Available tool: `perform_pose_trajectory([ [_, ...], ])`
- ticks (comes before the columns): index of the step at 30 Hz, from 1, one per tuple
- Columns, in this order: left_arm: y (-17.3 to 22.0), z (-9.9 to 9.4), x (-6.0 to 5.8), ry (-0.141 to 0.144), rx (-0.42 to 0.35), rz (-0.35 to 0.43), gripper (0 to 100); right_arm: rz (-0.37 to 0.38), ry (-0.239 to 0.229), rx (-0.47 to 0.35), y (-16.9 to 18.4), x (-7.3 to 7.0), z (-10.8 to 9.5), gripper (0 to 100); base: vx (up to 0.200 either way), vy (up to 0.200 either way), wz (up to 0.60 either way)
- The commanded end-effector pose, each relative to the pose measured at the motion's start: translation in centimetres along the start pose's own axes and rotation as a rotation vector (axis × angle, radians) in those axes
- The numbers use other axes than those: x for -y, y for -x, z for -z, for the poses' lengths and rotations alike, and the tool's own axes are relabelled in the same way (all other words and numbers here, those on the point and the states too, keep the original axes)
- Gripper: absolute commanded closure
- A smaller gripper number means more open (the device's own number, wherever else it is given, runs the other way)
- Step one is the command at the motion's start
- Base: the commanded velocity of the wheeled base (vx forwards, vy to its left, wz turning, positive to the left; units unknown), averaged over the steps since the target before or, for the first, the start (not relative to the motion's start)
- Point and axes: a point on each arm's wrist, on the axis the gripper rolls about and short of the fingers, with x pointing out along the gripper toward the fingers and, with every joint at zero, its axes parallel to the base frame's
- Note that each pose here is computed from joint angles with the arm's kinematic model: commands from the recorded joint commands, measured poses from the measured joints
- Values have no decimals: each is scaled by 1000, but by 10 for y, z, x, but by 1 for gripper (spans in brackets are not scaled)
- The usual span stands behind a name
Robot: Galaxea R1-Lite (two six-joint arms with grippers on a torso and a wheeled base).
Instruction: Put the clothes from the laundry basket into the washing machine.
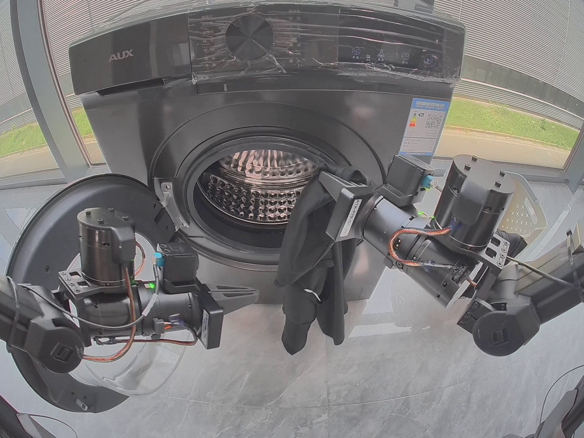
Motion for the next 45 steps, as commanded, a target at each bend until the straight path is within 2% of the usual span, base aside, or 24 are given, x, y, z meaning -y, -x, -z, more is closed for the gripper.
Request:
perform_pose_trajectory([
  [1, -24, 13, -4, 15, -58, 23, 100, 2, 0, -1, -1, 0, 1, 100, 0, 0, 0],
  [4, -31, 16, -3, 11, -53, 40, 100, 5, 1, -3, -3, 0, 3, 100, 0, 0, 0],
  [7, -34, 17, -3, 19, -51, 57, 100, 5, 1, -5, -3, 0, 4, 100, 0, 0, 0],
  [8, -35, 18, -2, 33, -54, 73, 100, 5, 0, -5, -3, 0, 4, 100, 0, 0, 0],
  [10, -38, 21, -2, 40, -65, 78, 100, 6, 1, -9, -3, 0, 5, 100, 0, 0, 0],
  [16, -56, 28, -5, 44, -66, 88, 100, 4, 0, -8, -3, 0, 5, 100, 0, 0, 0],
  [19, -69, 29, -8, 41, -37, 90, 100, 4, 0, -9, -5, 0, 8, 100, 0, 0, 0],
  [25, -96, 28, -9, 60, 37, 93, 100, -4, 0, -15, -5, -3, 11, 100, 0, 0, 0],
  [31, -115, 26, -16, 52, 69, 49, 100, -6, -1, -14, -4, -3, 10, 100, 0, 0, 0],
  [33, -121, 23, -19, 45, 109, 23, 100, -5, -1, -15, -3, -3, 10, 100, 0, 0, 0],
  [37, -122, 19, -20, 50, 153, 3, 100, -4, -1, -13, -3, -3, 9, 100, 0, 0, 0],
  [45, -126, 13, -22, 38, 208, -27, 100, 5, -1, -13, -3, -3, 10, 100, 0, 0, 0],
])
